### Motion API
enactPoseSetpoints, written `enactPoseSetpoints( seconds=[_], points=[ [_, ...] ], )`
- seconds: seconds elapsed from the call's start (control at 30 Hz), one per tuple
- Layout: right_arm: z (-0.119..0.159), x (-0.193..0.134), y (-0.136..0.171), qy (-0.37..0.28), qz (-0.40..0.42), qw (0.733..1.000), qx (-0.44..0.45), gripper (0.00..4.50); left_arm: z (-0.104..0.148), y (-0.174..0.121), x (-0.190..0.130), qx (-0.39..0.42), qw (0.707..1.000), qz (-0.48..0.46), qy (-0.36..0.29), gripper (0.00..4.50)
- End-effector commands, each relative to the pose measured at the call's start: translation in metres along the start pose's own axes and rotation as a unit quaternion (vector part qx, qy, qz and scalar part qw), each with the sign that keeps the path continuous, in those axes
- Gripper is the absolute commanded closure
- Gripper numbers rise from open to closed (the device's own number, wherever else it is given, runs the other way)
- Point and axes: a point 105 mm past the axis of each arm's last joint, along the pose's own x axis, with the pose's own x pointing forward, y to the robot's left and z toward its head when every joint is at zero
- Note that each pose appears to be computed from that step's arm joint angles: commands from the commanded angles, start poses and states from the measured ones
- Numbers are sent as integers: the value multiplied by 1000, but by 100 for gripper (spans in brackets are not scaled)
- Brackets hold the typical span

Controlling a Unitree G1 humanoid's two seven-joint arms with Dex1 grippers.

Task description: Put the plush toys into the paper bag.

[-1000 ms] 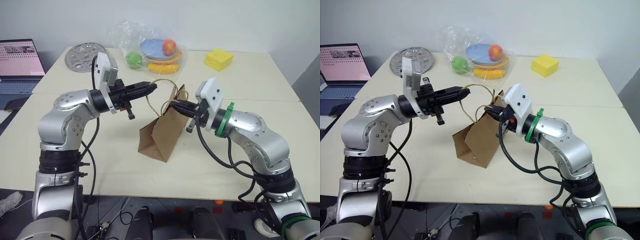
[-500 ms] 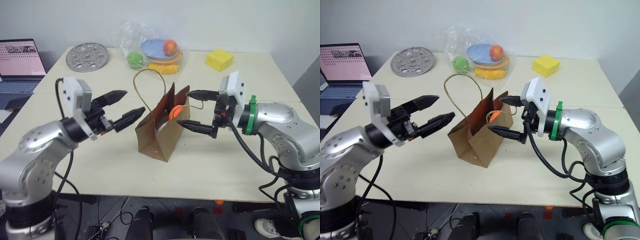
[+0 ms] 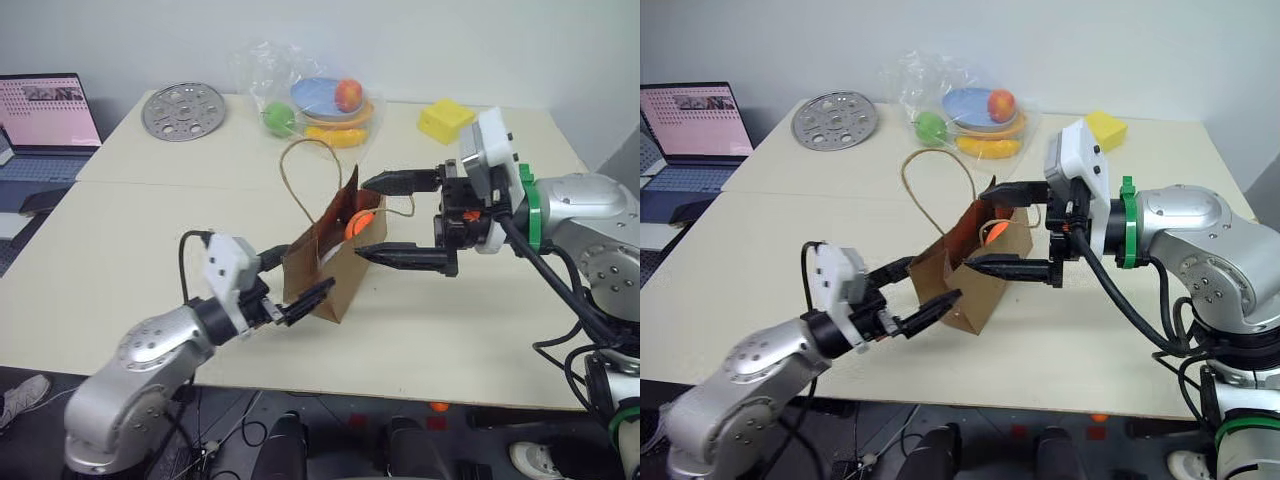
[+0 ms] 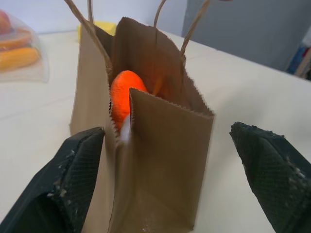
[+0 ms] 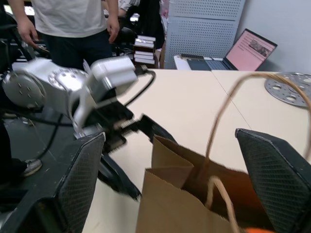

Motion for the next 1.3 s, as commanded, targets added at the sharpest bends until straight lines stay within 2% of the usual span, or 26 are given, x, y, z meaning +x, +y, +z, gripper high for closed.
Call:
enactPoseSetpoints(
  seconds=[0.03,0.2,0.37,0.47,0.57,0.73,0.83,0.87,0.9,1.03,1.1,1.17,1.23,1.3],
  points=[
    [15,-2,4,-18,-9,1000,-23,0,1,-5,10,11,1000,-2,-20,5],
    [14,-4,4,-6,-23,999,-31,0,0,11,13,38,998,42,-20,5],
    [10,-8,1,4,-39,999,-37,0,-12,30,7,55,993,106,5,5],
    [9,-9,-4,1,-59,998,-39,0,-9,22,4,54,995,85,-7,68],
    [8,-12,-10,-4,-76,996,-37,0,-7,22,2,52,995,83,-11,158],
    [7,-10,-19,-15,-95,995,-37,0,-9,38,-2,61,992,114,-6,312],
    [8,-9,-21,-22,-102,994,-37,0,-2,51,-4,67,991,117,-15,407],
    [9,-10,-23,-24,-105,993,-38,0,2,55,-4,74,991,112,-18,435],
    [9,-11,-23,-25,-107,993,-38,0,5,58,-3,79,991,108,-20,444],
    [13,-16,-28,-26,-117,992,-39,0,17,63,0,56,996,55,-39,444],
    [18,-22,-31,-20,-122,991,-44,0,26,72,5,61,998,10,-18,444],
    [23,-33,-35,-17,-130,991,-24,0,42,60,9,52,991,-125,-23,444],
    [22,-42,-38,-14,-140,990,-2,0,52,53,11,52,974,-219,-30,444],
    [18,-49,-38,-16,-153,988,22,0,45,49,16,67,953,-295,-1,444]
  ],
)
